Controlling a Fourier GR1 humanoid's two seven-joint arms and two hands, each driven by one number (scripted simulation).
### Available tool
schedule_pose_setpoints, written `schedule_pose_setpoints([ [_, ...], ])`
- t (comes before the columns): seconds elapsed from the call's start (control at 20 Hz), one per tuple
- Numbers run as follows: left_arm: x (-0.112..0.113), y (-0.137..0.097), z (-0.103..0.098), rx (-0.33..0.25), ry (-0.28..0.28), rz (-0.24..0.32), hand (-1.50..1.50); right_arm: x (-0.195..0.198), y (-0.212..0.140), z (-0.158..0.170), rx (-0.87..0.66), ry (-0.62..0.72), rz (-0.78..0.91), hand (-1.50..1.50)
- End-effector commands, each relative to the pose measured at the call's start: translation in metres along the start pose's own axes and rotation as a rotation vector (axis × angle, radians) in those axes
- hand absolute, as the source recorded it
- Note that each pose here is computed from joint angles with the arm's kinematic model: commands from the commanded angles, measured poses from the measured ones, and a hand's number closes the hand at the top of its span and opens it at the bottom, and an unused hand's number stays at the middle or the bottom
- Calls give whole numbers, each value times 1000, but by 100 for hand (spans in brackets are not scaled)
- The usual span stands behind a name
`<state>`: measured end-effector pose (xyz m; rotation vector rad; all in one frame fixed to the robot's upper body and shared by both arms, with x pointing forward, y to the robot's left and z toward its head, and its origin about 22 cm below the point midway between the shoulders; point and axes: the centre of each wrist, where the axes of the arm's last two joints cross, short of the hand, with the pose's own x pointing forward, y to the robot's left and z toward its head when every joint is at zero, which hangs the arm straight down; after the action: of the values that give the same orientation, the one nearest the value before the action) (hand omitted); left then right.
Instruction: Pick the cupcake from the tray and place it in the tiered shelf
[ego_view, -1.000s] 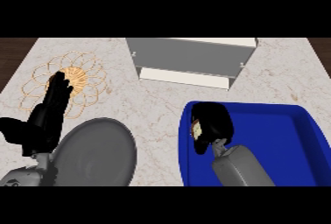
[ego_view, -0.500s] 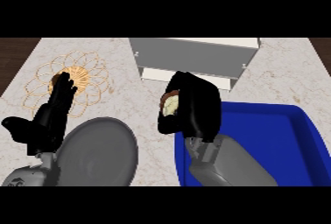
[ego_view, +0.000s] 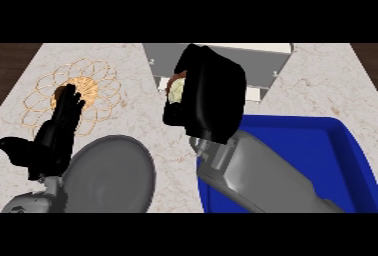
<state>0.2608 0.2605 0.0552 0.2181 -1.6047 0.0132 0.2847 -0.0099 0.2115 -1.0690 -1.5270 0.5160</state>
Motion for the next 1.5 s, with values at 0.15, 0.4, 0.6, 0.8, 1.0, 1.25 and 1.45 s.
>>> schedule_pose_setpoints([
  [0.15, -1, -2, -1, 15, 0, 1, 0, 18, -3, -24, -77, 245, -53, 150],
  [0.4, 5, 6, -10, -2, -15, -9, 0, 12, 3, -52, -110, 262, -74, 150],
  [0.6, 3, 2, -3, 11, -17, -10, 0, -7, 21, -79, -132, 259, -87, 150],
  [0.8, 2, 25, -3, 36, -20, -1, 0, -32, 33, -93, -151, 246, -102, 150],
  [1.0, -9, -17, 11, 36, 1, -4, 0, -42, 40, -101, -188, 234, -108, 150],
  [1.25, 0, 8, 7, 14, -7, -10, 0, -49, 69, -120, -167, 237, -74, 150],
  [1.45, 11, -6, -8, -1, -21, 8, 0, -62, 70, -129, -253, 311, -200, 150],
])
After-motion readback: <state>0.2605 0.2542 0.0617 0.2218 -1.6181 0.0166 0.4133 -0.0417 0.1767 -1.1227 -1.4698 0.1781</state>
